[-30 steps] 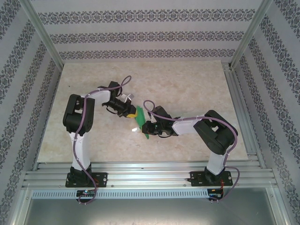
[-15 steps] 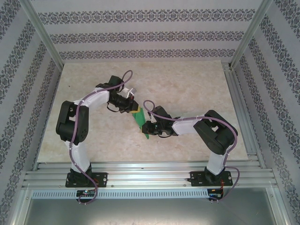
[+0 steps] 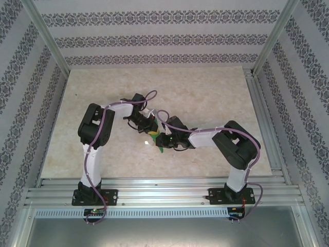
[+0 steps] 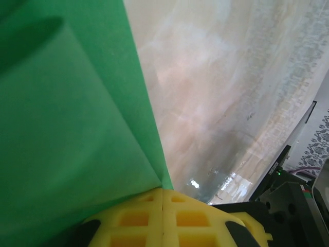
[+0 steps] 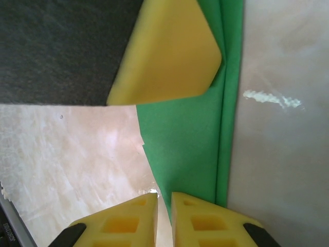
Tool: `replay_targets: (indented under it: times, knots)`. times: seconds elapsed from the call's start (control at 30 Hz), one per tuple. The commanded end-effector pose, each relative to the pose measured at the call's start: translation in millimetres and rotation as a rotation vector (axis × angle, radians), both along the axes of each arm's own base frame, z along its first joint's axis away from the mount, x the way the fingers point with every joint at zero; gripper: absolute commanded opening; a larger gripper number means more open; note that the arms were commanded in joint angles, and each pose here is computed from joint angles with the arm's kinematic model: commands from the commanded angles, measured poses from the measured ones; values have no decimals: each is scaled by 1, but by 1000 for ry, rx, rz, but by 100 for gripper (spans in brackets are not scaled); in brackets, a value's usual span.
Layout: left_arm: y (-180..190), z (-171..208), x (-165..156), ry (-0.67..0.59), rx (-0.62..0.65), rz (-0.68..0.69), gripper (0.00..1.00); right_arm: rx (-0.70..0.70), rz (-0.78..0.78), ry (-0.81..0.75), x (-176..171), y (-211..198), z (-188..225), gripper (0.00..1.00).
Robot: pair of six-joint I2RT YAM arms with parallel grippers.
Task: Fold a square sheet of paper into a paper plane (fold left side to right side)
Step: Fold the wing for the fifth time at the center of the table.
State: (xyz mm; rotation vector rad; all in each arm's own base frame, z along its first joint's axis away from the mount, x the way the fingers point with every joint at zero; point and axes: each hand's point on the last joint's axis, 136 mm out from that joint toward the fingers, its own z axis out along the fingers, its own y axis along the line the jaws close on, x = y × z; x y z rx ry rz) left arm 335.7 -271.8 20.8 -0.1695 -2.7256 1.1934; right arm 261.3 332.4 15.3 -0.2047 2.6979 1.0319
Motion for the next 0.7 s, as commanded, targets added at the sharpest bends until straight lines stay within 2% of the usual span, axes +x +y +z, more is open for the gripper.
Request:
replay_targets:
  times: [0.0,0.23,0.67]
  knots:
    - [8,-25,10,-18,78,13,0,-110,15,99,-23,-21,-32,16]
    - [18,-39,4,-6,136,3,0,-63,37,98,-34,-21,-18,16]
    - [23,-44,4,-1,155,7,0,-73,121,147,-75,-21,-26,16]
